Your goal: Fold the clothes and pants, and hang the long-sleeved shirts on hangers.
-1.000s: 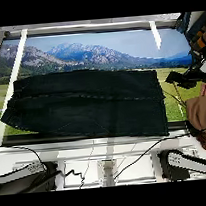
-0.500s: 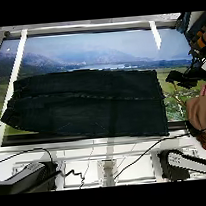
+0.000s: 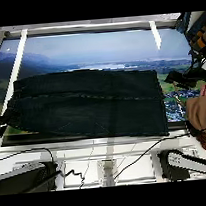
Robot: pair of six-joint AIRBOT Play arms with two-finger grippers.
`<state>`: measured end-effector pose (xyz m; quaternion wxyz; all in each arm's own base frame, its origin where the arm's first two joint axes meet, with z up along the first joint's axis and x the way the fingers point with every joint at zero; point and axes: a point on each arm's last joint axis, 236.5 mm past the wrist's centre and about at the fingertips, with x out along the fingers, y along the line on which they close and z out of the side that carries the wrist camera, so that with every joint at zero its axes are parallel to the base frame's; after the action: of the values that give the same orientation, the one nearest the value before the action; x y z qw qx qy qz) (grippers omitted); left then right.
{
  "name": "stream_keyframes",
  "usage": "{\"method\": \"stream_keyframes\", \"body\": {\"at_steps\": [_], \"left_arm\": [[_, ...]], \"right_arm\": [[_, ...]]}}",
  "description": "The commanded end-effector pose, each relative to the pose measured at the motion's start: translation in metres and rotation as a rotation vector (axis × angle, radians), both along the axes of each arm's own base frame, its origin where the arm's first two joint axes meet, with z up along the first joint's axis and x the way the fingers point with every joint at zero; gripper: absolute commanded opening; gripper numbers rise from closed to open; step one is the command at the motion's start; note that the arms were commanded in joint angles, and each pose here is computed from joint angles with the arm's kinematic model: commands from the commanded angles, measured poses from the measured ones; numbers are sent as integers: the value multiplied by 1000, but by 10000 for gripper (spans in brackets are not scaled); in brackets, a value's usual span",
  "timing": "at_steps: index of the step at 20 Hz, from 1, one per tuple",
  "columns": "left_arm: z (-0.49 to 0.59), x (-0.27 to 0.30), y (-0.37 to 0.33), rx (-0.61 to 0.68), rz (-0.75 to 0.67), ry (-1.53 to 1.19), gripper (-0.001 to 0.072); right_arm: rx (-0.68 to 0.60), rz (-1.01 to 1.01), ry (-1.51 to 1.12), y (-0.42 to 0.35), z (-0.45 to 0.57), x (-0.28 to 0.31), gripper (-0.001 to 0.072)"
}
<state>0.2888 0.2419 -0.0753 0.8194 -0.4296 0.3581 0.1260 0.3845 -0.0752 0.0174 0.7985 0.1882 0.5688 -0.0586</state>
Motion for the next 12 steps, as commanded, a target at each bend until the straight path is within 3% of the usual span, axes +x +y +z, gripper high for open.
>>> {"method": "stream_keyframes", "body": {"at_steps": [1, 3, 5, 6, 8, 9, 11, 12], "left_arm": [[-14, 19, -16, 20, -81, -13, 698], [-20, 27, -18, 50, -88, 4, 684], [-17, 37, -12, 70, -53, -10, 550], [-11, 44, -10, 50, -16, -45, 442], [2, 53, -13, 6, 4, -103, 51], [7, 56, -17, 7, -26, -115, 60], [15, 58, -22, 30, -70, -129, 58], [20, 59, -23, 51, -85, -131, 58]], "right_arm": [[66, -4, -45, 15, 14, 6, 685], [54, 4, -98, 16, 38, 10, 684], [26, 13, -182, 15, 72, 14, 680], [7, 14, -237, 15, 93, 13, 611], [-57, 44, -305, 16, 127, -3, 338], [-93, 49, -307, 13, 137, -16, 275], [-135, 53, -288, 15, 151, -50, 36], [-115, 21, -287, 21, 155, -65, 21]]}}
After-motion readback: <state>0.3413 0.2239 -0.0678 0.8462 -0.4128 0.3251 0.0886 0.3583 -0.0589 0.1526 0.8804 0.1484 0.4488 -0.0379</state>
